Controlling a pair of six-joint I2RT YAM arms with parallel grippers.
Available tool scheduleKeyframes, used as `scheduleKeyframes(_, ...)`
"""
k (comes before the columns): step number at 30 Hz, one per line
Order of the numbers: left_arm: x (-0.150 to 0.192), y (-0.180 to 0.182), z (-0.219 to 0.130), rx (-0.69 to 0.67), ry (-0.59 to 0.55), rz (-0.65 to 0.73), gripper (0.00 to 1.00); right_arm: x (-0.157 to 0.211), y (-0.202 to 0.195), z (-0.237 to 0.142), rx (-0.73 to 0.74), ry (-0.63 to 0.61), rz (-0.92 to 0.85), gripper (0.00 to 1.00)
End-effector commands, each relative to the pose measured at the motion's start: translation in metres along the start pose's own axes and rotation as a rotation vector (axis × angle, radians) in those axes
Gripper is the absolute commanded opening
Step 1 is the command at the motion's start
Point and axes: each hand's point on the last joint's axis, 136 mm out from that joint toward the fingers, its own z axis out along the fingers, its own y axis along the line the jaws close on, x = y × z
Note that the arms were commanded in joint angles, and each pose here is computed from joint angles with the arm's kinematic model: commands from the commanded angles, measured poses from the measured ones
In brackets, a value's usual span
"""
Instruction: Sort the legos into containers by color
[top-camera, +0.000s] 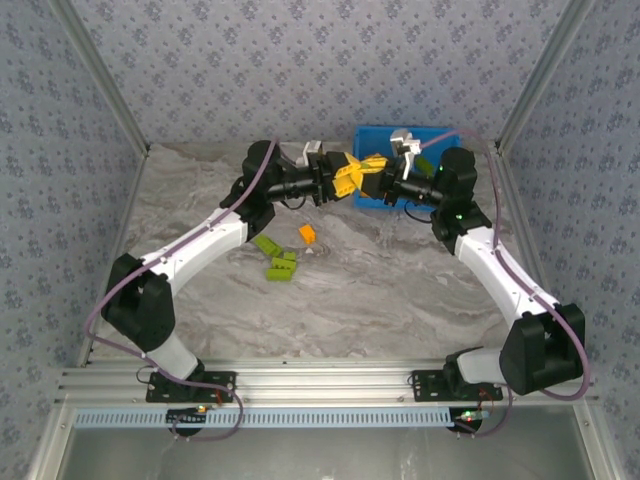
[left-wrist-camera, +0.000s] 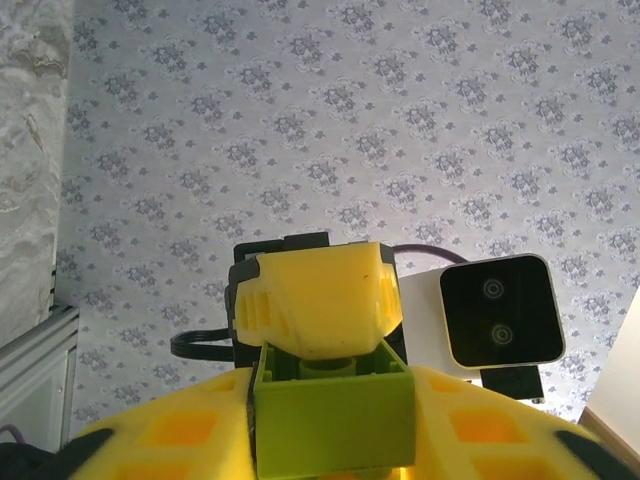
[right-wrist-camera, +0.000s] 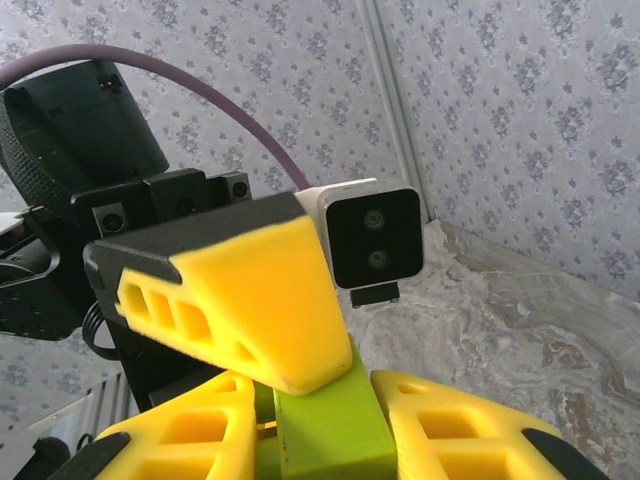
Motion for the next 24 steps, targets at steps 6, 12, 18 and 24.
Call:
scheduleKeyframes(6, -0.009, -0.029, -0.014, 0.017, -0.104, 0.189, 0.99, -0.008, 0.025, -0.009, -0.023, 0.024, 0.011, 0.0)
scheduleKeyframes(12, -0.026, -0.022, -0.076, -0.342, -0.377, 0.601, 0.99, 0.003, -0.085, -0.055, 0.692, 0.088, 0.039, 0.0)
scheduleKeyframes(18, -0.034, 0.012, -0.166, -0.881, -0.6, 0.931, 0.99, 0.023, -0.224, -0.127, 1.26, 0.187, 0.282, 0.0)
scheduleKeyframes(24, -0.026, 0.066, -0.218, -1.061, -0.614, 0.936, 0.99, 0.054, -0.32, -0.149, 1.458, 0.245, 0.31, 0.01)
